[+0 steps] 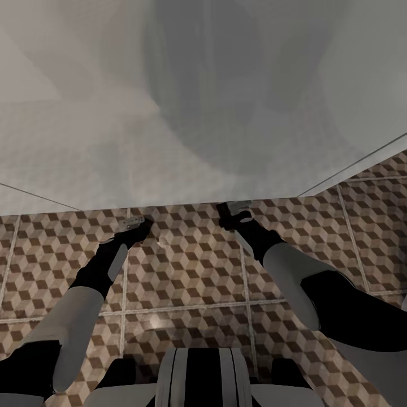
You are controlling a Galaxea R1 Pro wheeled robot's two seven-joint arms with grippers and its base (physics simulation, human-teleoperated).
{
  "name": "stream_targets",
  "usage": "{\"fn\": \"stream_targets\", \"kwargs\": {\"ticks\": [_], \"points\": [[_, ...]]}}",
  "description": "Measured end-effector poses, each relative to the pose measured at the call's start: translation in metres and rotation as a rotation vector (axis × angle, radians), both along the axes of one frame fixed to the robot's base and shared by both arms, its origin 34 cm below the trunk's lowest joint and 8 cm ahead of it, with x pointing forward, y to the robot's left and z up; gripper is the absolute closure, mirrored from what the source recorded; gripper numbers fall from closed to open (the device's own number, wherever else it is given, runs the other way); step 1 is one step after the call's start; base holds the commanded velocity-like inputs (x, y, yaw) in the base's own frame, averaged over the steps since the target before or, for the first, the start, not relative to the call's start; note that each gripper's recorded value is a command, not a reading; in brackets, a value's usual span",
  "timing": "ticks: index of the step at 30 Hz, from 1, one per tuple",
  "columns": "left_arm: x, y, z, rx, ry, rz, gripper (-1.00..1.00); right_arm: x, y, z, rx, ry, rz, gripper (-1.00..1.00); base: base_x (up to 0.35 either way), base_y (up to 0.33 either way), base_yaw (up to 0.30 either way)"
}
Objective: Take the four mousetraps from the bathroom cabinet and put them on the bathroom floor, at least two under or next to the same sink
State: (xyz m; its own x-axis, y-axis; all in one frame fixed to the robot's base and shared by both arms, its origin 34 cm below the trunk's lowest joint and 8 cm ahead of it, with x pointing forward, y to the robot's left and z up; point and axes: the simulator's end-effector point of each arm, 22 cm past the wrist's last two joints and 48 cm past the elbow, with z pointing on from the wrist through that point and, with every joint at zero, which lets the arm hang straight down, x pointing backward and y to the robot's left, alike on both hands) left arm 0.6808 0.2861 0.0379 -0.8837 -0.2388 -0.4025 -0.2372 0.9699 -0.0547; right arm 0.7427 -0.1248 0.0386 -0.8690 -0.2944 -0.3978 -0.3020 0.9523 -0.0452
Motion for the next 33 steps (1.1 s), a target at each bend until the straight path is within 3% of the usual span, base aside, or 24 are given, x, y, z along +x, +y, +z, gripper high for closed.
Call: {"fn": "stream_targets", "kwargs": {"ticks": [15, 24, 33], "points": [[0.002, 0.0, 0.001, 0.001, -0.007, 0.0, -1.0, 0.0, 0.0, 0.0, 0.0, -0.001, 0.0, -1.0, 0.0, 0.0, 0.0], [0.018, 0.004, 0.01, 0.017, -0.089, 0.007, -1.0, 0.0, 0.0, 0.0, 0.0, 0.0, 0.0, -1.0, -0.02, 0.0, 0.0], [0.023, 0.005, 0.012, 0.022, -0.112, 0.009, -1.0, 0.0, 0.0, 0.0, 0.0, 0.0, 0.0, -1.0, -0.237, 0.0, 0.0]]}}
